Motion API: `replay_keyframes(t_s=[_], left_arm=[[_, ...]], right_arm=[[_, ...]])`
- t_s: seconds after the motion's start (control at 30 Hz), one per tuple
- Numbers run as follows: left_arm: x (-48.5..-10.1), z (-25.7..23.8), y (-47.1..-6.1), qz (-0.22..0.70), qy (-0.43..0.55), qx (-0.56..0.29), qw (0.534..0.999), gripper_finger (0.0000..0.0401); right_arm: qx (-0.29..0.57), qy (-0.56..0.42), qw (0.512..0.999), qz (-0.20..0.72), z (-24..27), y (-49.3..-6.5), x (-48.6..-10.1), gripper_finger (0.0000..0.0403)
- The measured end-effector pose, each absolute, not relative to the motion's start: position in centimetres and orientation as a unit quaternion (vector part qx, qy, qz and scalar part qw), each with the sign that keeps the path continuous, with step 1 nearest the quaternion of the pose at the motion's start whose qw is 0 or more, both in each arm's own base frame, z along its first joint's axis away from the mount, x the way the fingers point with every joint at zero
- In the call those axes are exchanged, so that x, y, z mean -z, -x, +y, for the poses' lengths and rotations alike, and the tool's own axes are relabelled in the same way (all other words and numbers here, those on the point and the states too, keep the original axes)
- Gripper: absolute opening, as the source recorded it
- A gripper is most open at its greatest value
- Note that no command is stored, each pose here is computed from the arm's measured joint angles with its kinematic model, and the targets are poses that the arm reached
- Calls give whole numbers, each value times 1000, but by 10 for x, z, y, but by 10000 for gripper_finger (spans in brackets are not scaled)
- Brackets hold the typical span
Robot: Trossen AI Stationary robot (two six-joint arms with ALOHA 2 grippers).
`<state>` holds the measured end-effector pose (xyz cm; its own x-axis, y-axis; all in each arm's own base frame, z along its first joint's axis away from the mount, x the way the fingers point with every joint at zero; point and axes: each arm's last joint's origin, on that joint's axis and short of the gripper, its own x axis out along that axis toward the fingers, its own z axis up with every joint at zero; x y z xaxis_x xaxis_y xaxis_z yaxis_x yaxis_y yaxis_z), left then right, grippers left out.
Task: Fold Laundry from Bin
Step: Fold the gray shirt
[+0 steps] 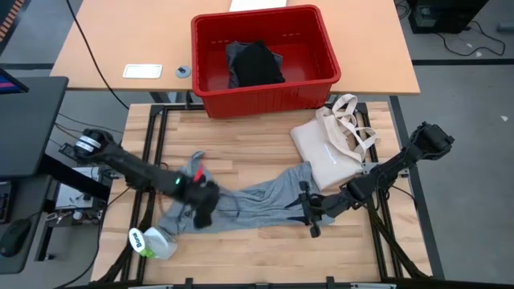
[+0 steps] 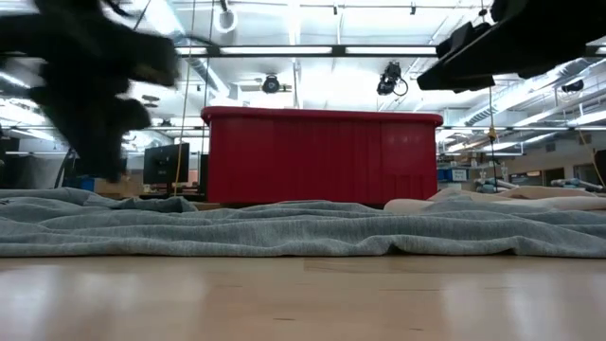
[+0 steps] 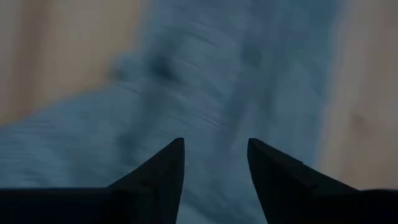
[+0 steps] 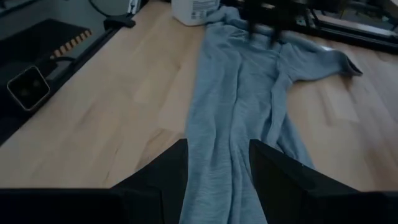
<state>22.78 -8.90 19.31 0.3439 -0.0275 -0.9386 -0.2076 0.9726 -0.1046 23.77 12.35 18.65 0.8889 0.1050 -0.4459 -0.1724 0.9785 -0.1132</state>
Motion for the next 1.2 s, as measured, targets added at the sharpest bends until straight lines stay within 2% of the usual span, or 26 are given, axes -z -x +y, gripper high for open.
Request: replay_keyframes(t_s=[0.17, 0.33, 0.43, 0.6, 0.9, 1.2], left_arm=[[-193, -135, -205, 575, 72, 12, 815, 180], [-183, -154, -197, 583, 119, -36, 803, 193], [-170, -166, -197, 604, 124, -18, 787, 220], [-158, -177, -200, 651, 76, -20, 755, 248], [-163, -199, -224, 724, -77, -39, 685, 211], [-162, -228, -237, 752, -145, -24, 643, 202]], right_arm=[[-64, 48, 971, 227, 123, -238, -186, 178], [-43, 37, 974, 218, 123, -238, -188, 178], [-41, 36, 976, 213, 123, -239, -189, 178], [-40, 37, 976, 210, 123, -239, -189, 178], [-32, 38, 977, 210, 122, -239, -189, 178], [-30, 31, 976, 213, 122, -239, -189, 178]])
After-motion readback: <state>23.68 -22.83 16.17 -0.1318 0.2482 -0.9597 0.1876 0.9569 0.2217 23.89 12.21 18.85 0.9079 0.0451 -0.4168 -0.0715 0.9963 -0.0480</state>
